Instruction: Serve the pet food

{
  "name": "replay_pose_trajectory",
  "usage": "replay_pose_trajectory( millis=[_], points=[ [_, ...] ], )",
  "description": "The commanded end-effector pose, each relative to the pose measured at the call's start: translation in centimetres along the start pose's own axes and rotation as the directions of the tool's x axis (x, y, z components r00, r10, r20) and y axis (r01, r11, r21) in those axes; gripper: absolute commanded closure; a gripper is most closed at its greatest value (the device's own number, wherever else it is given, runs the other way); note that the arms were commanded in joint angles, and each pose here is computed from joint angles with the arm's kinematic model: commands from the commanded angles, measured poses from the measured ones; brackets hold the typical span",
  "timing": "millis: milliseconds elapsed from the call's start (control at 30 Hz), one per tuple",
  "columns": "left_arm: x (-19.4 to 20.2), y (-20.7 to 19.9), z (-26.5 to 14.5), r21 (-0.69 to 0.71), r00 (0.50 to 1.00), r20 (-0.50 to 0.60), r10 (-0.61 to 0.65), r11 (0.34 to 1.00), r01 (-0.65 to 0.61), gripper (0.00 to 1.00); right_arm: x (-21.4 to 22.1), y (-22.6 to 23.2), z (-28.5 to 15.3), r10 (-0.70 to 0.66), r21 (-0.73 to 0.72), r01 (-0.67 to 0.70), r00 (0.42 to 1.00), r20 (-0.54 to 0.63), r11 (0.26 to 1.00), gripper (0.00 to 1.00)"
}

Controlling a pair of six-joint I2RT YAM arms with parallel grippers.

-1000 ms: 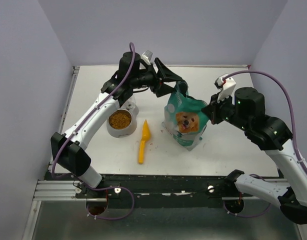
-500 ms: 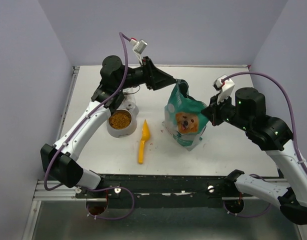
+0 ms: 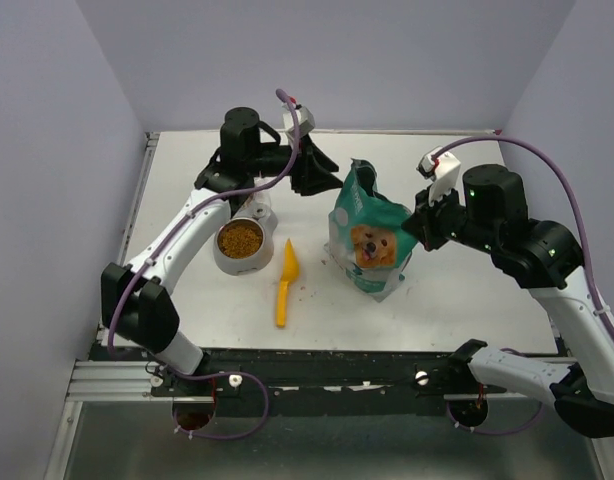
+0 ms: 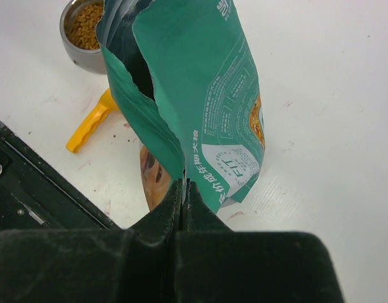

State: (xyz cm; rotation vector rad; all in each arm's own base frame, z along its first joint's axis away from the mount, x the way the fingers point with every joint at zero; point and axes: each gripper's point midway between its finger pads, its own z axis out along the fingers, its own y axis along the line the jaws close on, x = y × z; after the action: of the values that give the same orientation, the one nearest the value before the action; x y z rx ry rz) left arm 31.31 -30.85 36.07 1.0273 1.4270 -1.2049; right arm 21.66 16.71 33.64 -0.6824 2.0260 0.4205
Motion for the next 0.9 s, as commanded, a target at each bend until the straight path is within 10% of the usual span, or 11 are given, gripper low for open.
replay_pose_trajectory(
  millis=[0, 567, 867],
  points=[
    [0.1, 0.0, 1.9, 0.213, 0.998, -0.001, 0.056, 0.976, -0.055, 0.48, 3.3, 1.1, -0.6, -0.015, -0.067, 0.006, 0.990, -0.139, 0.998, 1.00],
    [-1.5, -3.4, 4.7, 0.561, 0.996, 0.058, -0.075, 0.827, 0.029, 0.47, 3.2, 1.3, -0.5, -0.020, -0.082, 0.007, 0.986, -0.167, 0.997, 1.00],
    [-1.7, -2.5, 4.7, 0.415, 0.991, 0.136, 0.009, 0.908, -0.065, 0.96, 3.4, 0.4, -0.6, -0.001, -0.021, -0.003, 0.987, -0.160, 1.000, 1.00]
  ],
)
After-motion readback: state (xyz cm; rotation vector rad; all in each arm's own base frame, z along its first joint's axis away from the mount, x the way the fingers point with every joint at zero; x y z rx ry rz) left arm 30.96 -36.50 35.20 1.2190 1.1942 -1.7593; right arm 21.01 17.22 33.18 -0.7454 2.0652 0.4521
